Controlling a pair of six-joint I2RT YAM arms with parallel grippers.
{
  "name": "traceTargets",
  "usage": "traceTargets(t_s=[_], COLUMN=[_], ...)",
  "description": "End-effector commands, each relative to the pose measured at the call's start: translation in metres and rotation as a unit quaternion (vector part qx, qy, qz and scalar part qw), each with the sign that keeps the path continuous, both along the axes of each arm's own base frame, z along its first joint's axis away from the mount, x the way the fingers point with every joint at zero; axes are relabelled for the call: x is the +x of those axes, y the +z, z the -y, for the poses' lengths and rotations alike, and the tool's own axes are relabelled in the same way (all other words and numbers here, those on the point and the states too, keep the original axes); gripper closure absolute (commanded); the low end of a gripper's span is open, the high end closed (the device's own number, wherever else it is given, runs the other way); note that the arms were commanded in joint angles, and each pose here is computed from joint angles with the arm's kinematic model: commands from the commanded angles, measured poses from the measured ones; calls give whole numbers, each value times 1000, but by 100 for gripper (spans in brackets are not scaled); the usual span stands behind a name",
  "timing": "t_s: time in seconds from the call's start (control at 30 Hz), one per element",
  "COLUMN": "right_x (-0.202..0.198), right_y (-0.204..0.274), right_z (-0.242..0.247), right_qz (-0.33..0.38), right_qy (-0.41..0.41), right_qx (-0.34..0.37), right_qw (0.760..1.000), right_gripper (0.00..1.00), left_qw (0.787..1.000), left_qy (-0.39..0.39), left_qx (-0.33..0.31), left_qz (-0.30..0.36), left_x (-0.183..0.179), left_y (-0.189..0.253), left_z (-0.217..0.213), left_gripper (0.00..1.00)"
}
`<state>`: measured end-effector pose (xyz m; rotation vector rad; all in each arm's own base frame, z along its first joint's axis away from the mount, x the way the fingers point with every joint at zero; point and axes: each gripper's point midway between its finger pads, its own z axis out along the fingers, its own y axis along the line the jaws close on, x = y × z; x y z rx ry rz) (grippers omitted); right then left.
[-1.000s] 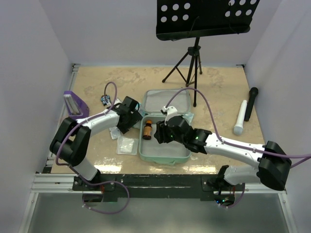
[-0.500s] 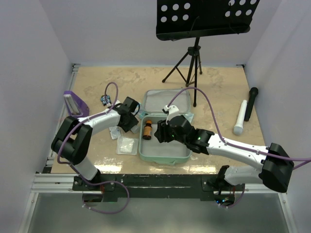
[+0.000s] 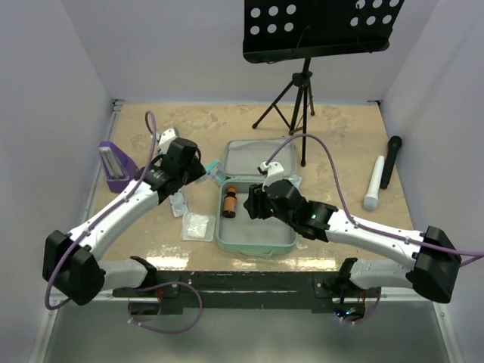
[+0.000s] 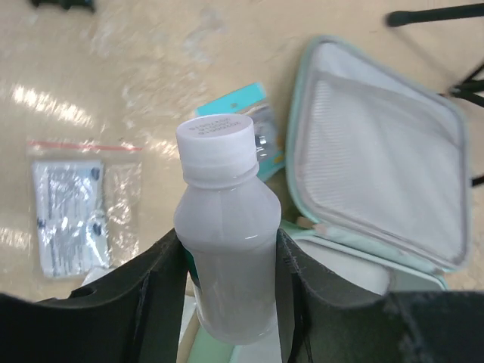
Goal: Organize the medicine kit
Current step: Pick up the pill bottle at the center of the board, then place the pill bottle in the medicine box.
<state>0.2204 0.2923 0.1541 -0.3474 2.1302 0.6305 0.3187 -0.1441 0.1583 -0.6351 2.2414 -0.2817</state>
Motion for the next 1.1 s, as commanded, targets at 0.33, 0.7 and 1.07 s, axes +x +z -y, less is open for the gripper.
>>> traceTargets(t_s=[0.33, 0.7, 1.07], right_x=[23, 10, 11], right_y=[36, 43, 38], right_z=[47, 55, 51], right_qz=[50, 27, 25], right_qy=[-135, -143, -139], right_qx=[7, 48, 46], right_qw=[990, 988, 989], right_gripper=[48, 48, 48], left_qw=[936, 936, 940], left_qy=[-343, -333, -303], left_qx=[62, 106, 125], left_qz=[45, -34, -98], left_x=[-41, -39, -41], left_y=[41, -27, -69], left_z=[149, 163, 161], left_gripper=[100, 100, 100])
